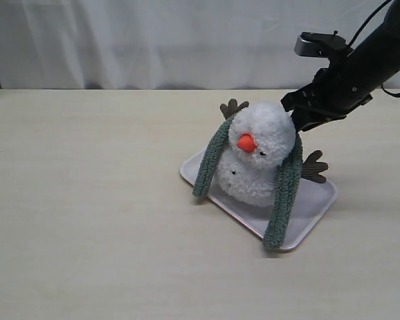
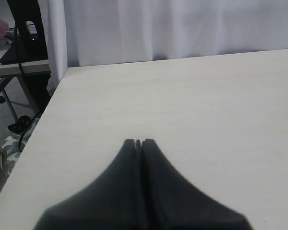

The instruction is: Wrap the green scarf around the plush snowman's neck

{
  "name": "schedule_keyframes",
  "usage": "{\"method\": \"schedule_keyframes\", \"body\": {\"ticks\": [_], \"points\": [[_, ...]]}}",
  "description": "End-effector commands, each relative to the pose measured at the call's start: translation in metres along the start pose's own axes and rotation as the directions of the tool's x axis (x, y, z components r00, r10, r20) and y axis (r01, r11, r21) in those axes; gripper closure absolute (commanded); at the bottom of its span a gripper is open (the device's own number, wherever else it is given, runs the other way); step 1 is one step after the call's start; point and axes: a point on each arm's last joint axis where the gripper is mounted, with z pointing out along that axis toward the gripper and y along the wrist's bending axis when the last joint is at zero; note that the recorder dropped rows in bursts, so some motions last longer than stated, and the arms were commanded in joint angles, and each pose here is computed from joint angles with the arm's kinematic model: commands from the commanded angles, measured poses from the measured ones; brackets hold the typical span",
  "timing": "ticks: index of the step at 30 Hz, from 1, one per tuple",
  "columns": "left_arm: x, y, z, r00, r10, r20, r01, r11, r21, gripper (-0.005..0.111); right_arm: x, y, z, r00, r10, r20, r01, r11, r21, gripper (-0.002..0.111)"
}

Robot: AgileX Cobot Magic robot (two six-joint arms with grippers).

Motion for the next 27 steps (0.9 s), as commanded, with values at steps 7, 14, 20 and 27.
{"method": "schedule_keyframes", "body": {"ticks": [7,14,20,27], "points": [[-0.001,0.000,0.000,1.000,-0.003,0.011,0.003,1.000,0.000,0.107,0.005,0.000,0.011,0.998,0.012,-0.056,-0.014,0.999,-0.035,0.080],[-0.001,0.000,0.000,1.000,-0.003,0.011,0.003,1.000,0.000,0.107,0.009,-0.003,0.022,0.995,0.020,-0.100,-0.025,0.999,-0.048,0.080],[-0.001,0.000,0.000,1.000,-0.003,0.015,0.003,1.000,-0.001,0.107,0.005,0.002,0.007,0.999,0.006,-0.052,-0.008,0.999,-0.036,0.080],[-0.001,0.000,0.000,1.000,-0.003,0.015,0.003,1.000,-0.001,0.107,0.011,0.008,-0.004,0.994,0.006,-0.108,-0.013,0.998,-0.069,0.080]]}}
